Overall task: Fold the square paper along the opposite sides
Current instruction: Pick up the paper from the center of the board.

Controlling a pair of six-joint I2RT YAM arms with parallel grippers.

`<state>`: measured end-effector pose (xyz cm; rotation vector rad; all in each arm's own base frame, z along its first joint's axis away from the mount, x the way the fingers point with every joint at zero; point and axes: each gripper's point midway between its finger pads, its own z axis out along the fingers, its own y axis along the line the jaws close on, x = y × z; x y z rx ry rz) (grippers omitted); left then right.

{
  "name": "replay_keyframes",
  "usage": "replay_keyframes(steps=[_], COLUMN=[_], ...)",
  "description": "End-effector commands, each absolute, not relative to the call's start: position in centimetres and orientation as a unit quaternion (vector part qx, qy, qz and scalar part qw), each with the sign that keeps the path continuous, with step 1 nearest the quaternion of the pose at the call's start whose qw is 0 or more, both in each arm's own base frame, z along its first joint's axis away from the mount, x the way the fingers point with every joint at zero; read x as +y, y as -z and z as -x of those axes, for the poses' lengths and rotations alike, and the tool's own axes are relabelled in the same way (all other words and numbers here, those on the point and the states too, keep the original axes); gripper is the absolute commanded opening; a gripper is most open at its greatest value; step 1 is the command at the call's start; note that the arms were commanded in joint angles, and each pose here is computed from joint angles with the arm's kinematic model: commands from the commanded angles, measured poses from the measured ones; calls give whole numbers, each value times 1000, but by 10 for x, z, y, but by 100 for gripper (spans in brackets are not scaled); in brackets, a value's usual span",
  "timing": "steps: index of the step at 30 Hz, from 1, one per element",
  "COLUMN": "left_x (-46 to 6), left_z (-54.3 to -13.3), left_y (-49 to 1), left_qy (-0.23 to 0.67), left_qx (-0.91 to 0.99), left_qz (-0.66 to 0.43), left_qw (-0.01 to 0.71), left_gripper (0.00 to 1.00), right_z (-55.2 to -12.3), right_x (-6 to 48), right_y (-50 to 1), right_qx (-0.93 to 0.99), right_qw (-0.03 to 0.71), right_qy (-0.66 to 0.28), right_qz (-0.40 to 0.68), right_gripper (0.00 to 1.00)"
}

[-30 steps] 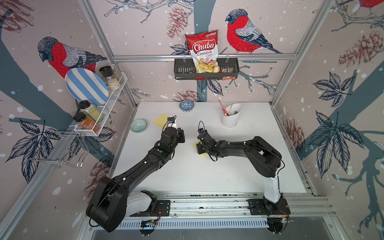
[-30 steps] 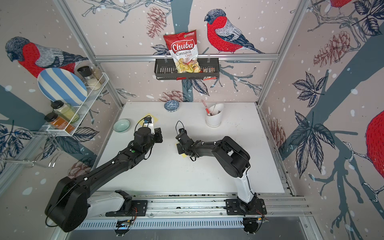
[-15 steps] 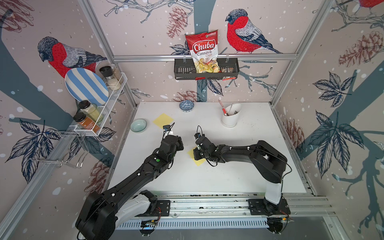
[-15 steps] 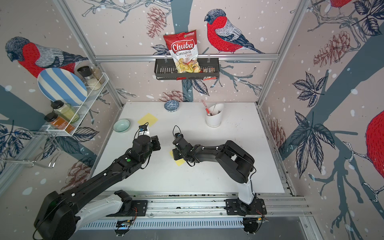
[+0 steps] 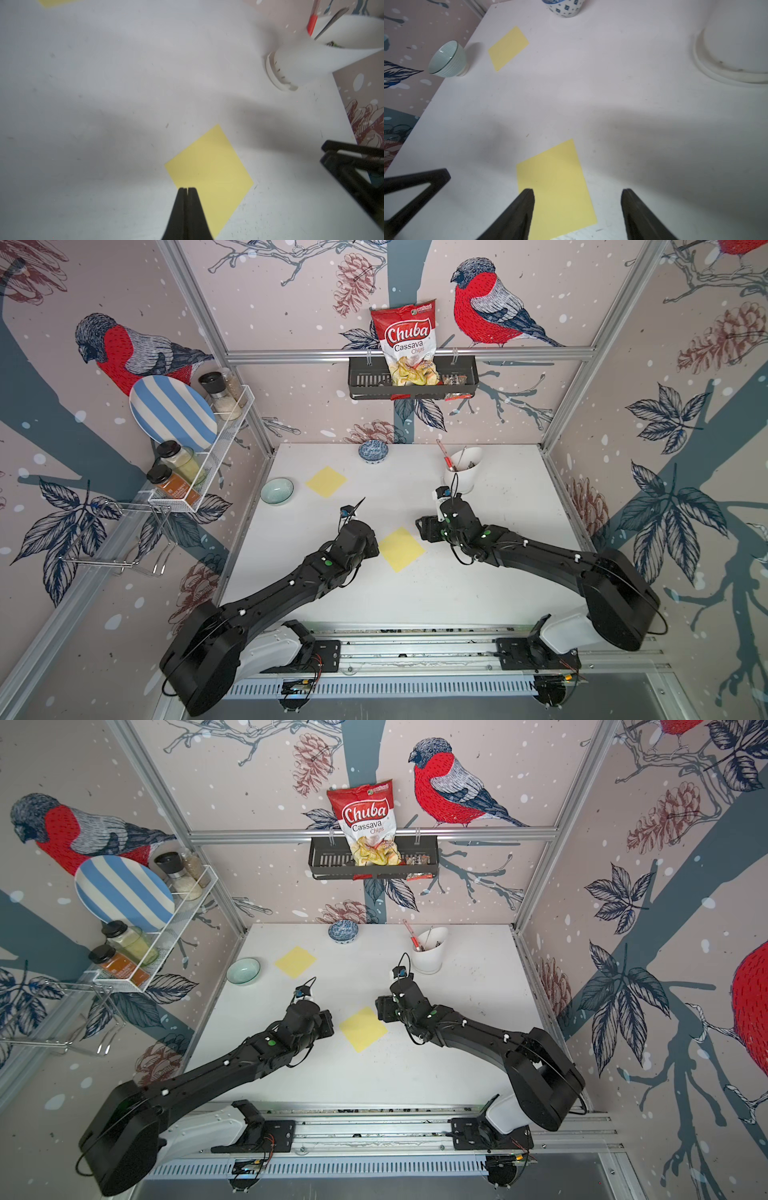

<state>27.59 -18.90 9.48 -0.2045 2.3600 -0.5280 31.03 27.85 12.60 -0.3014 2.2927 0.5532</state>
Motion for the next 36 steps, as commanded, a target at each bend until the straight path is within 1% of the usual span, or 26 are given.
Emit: replay_keyframes(steps=[1,4,7,13,18,25,30,36], left_x=[-219,-235,-243,-236,-232,-237,-235,-222], left_z=[-267,-265,-268,-273,-273,-274,-276,-278], left_y=[-78,-67,-64,-62,-47,-25,-16,-9], left_qy=[257,269,276,271,249,237,224,190], left_qx=[912,912,910,902,908,918,922,932], left_qz=[97,102,117,161,179,179,178,170], left_qw=[305,292,288,295,284,263,261,257], left_gripper=[0,0,0,0,0,0,0,0], right_z=[-312,-318,-320,-319,-317,-321,-321,-307], right_x=[265,261,262,274,285,304,309,312], right_y=[-123,-125,-123,-110,-90,-70,-54,-36], right_qx=[898,898,899,898,900,899,905,910], right_qw=[366,361,348,321,291,256,231,203], right_qy=[-200,-192,-193,-203,-219,-236,-226,-212], right_qz=[142,161,184,223,240,266,278,292], right_gripper=[71,70,67,62,62,61,61,61])
